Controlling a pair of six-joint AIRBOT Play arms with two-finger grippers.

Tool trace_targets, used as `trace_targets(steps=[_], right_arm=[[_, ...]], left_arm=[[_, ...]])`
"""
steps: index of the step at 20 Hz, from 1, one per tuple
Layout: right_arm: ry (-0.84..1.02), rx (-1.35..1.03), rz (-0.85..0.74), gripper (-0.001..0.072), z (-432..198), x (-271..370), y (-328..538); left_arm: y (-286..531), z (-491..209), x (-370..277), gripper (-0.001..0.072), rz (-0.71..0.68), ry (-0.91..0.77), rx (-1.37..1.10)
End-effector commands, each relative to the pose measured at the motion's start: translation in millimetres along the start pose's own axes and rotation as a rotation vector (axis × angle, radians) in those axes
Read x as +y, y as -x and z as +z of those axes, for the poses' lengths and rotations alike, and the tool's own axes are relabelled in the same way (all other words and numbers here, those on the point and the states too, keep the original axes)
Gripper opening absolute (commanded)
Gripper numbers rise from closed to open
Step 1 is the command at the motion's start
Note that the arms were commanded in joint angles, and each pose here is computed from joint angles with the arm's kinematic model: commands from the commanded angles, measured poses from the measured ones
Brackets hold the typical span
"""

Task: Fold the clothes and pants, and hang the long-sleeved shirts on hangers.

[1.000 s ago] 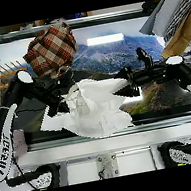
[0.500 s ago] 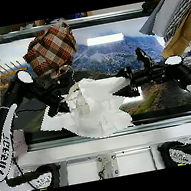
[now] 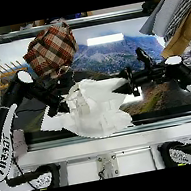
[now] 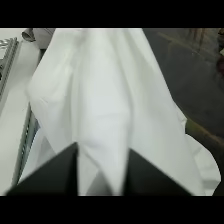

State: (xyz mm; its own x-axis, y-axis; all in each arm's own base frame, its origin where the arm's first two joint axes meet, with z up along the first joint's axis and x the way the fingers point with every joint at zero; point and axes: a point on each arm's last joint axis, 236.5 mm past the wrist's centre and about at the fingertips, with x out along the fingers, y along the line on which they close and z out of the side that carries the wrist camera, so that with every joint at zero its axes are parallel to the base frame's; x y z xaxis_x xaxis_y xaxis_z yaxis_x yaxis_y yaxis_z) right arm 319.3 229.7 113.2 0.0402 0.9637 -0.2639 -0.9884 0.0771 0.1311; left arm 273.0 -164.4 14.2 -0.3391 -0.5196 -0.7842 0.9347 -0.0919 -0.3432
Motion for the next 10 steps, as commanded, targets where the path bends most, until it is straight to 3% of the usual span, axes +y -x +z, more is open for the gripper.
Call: trace_targets(steps=[1, 10], right_arm=[[0.013, 0.001, 0.005, 0.0014, -0.7, 1.1, -0.3], [0.32, 0.008, -0.004, 0.0013, -2.1, -1.3, -0.3]], left_arm=[[0.2, 1.1, 0.2, 0.0015, 0.002, 0.0, -0.003], [0.2, 1.2, 0.3, 0.0015, 0.002, 0.0, -0.003]])
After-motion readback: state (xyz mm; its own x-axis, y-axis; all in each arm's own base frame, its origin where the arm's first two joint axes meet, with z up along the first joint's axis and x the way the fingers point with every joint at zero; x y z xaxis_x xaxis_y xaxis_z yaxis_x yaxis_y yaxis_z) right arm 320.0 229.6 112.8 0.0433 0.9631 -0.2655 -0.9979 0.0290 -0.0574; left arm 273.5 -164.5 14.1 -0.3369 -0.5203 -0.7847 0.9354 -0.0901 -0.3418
